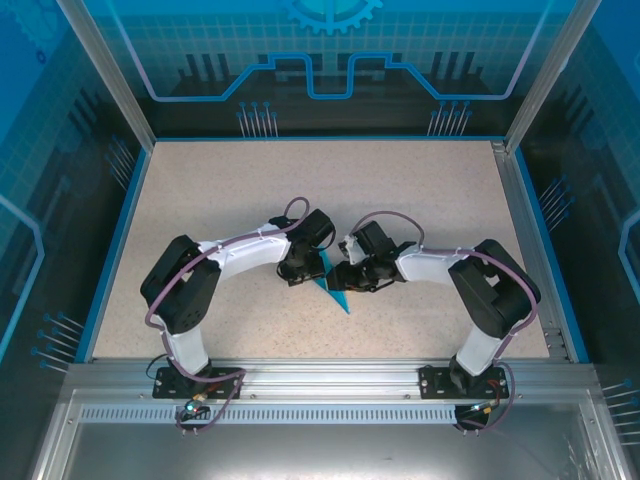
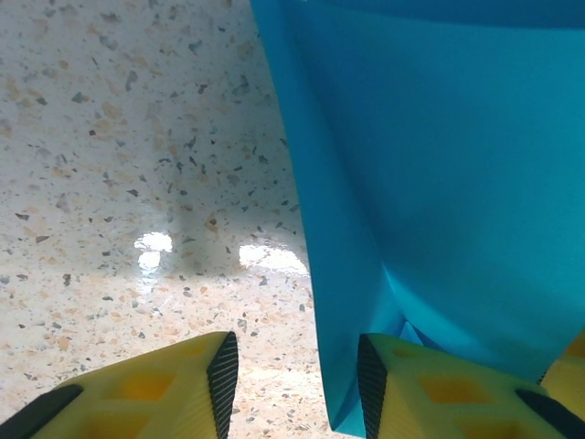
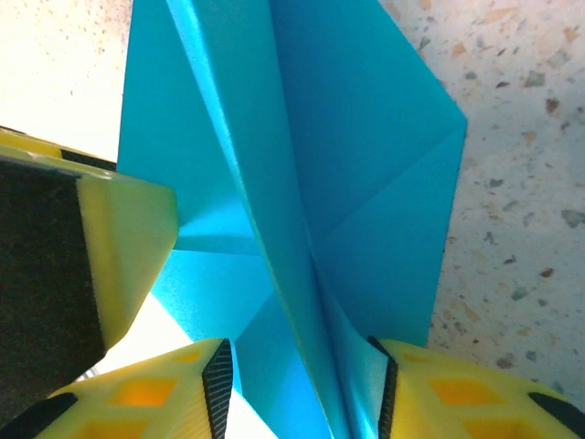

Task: Fold a paper plane with a square sheet of paper (pick it up from the middle)
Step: Move a paper plane to the center of the table.

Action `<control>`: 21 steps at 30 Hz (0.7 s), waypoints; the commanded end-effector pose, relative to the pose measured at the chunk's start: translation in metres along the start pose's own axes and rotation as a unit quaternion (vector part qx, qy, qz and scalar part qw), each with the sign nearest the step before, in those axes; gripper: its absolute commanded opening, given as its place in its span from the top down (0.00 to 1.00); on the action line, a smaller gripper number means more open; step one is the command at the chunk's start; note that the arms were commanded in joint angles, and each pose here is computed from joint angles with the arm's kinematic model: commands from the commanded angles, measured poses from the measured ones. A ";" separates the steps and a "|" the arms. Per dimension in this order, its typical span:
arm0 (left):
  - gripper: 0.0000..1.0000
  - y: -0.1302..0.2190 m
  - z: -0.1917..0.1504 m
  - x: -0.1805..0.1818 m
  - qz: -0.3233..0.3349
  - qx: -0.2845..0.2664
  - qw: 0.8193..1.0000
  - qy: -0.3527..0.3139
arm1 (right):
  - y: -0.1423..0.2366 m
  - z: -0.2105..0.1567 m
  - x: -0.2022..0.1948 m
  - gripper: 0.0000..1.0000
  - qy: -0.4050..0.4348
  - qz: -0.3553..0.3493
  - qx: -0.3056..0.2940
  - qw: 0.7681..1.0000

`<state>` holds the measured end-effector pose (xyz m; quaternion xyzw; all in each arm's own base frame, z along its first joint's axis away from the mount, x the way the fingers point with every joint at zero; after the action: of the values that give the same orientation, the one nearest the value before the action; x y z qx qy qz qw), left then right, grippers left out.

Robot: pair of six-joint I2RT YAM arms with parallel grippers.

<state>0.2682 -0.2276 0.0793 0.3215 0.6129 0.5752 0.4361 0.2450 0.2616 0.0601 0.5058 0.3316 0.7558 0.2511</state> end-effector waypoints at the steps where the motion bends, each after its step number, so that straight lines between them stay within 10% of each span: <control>1: 0.57 0.008 0.002 0.003 -0.008 -0.013 1.000 0.013 | -0.001 -0.001 0.007 0.56 0.029 -0.020 0.011 0.999; 21: 0.57 0.031 0.004 0.003 -0.087 -0.059 0.994 0.026 | -0.006 0.009 0.013 0.92 0.062 -0.107 0.023 0.992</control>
<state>0.2638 -0.2208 0.0925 0.2719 0.6147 0.5747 0.4668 0.2492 0.2783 0.0592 0.4399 0.4012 0.7517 0.2836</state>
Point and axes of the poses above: each hand's point on the last joint's axis, 136 mm out from that joint toward the fingers, its own y axis back along the fingers, its own x axis along the line the jaws close on, z = x × y, the point moved 4 cm from there along y, back along the fingers, and after that the axes turned 8 degrees about y, right-handed, at the moved point
